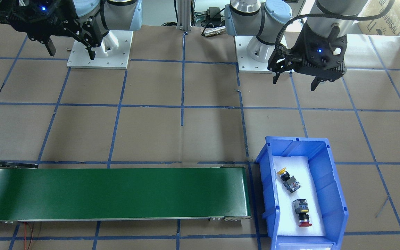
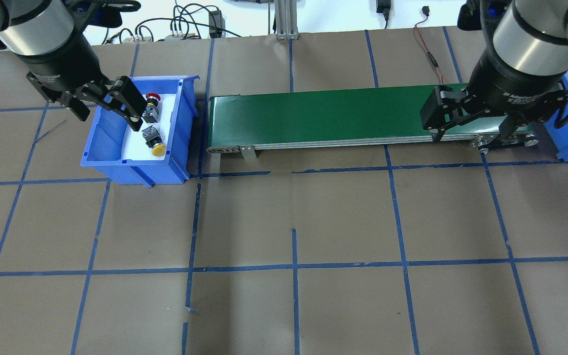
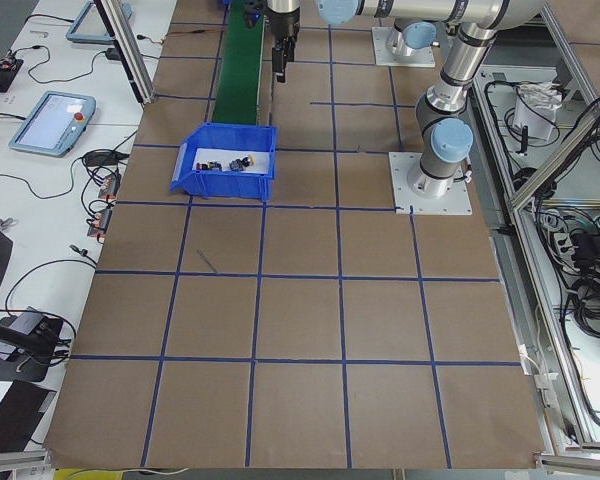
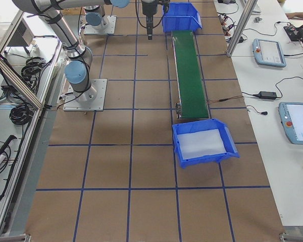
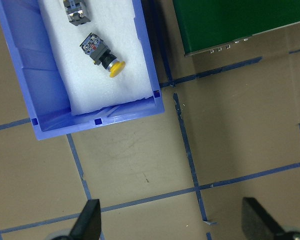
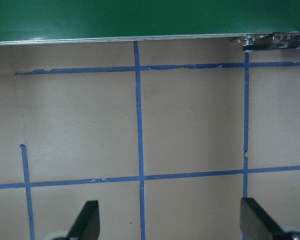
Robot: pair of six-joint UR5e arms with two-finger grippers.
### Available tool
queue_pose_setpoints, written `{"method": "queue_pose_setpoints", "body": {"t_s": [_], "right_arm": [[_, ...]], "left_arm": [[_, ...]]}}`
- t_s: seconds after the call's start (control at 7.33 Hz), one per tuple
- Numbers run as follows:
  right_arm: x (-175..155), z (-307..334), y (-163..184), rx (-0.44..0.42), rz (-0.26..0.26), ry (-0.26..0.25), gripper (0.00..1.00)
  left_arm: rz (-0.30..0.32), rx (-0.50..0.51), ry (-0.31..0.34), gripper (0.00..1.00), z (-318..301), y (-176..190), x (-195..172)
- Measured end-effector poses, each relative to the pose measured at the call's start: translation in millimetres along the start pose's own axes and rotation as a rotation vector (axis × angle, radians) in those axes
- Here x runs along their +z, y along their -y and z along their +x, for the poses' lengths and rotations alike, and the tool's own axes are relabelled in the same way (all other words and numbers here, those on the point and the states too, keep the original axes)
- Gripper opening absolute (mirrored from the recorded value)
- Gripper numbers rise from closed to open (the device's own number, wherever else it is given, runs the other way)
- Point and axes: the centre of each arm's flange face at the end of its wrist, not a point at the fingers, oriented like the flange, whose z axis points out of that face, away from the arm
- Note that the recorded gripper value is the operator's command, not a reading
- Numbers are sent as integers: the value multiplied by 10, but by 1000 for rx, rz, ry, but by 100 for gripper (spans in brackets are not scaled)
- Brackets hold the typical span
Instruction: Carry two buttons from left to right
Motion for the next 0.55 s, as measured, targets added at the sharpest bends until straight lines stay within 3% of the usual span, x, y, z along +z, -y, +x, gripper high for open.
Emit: {"method": "queue_pose_setpoints", "body": {"t_s": [0.55], "right_arm": [[8,0,0,0,-2,0,100]], "left_arm": [[2,-1,0,100,4,-23,-25]]}}
